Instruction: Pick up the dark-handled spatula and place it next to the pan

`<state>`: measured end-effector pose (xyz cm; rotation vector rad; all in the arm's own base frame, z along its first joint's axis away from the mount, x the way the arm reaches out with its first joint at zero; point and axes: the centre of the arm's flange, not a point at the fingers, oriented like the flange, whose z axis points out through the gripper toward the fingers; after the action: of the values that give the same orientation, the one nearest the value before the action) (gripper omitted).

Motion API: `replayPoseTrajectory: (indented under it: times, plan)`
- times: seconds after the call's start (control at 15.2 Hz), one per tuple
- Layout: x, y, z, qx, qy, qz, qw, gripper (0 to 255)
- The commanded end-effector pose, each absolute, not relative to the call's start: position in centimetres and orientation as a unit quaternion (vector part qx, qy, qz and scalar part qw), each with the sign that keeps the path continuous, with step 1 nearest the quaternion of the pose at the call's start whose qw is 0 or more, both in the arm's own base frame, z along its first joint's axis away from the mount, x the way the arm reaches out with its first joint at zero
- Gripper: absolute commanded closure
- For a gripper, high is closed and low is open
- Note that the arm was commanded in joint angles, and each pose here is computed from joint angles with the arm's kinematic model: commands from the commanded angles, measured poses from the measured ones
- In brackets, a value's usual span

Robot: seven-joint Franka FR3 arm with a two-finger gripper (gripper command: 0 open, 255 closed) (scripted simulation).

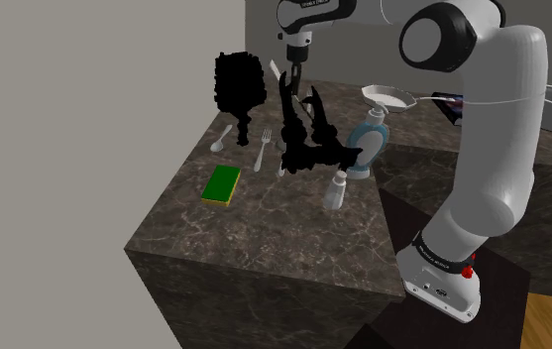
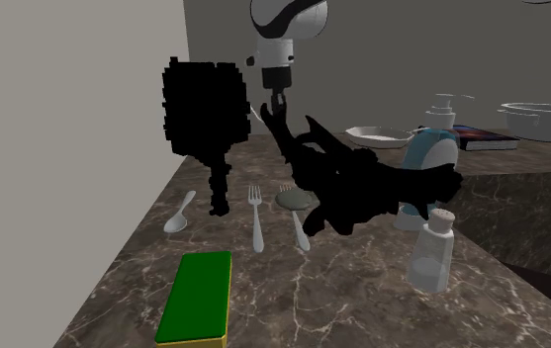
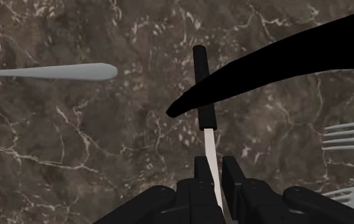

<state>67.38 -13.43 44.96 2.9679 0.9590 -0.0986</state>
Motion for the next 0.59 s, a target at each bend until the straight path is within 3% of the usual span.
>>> replayPoseTrajectory:
  times: [0.0, 0.53]
  plan:
    - [67.4, -13.5, 46.0, 0.951, 0.307, -0.032, 0.010, 255]
    - [61.9, -17.3, 47.3, 0.951, 0.307, -0.032, 0.010, 255]
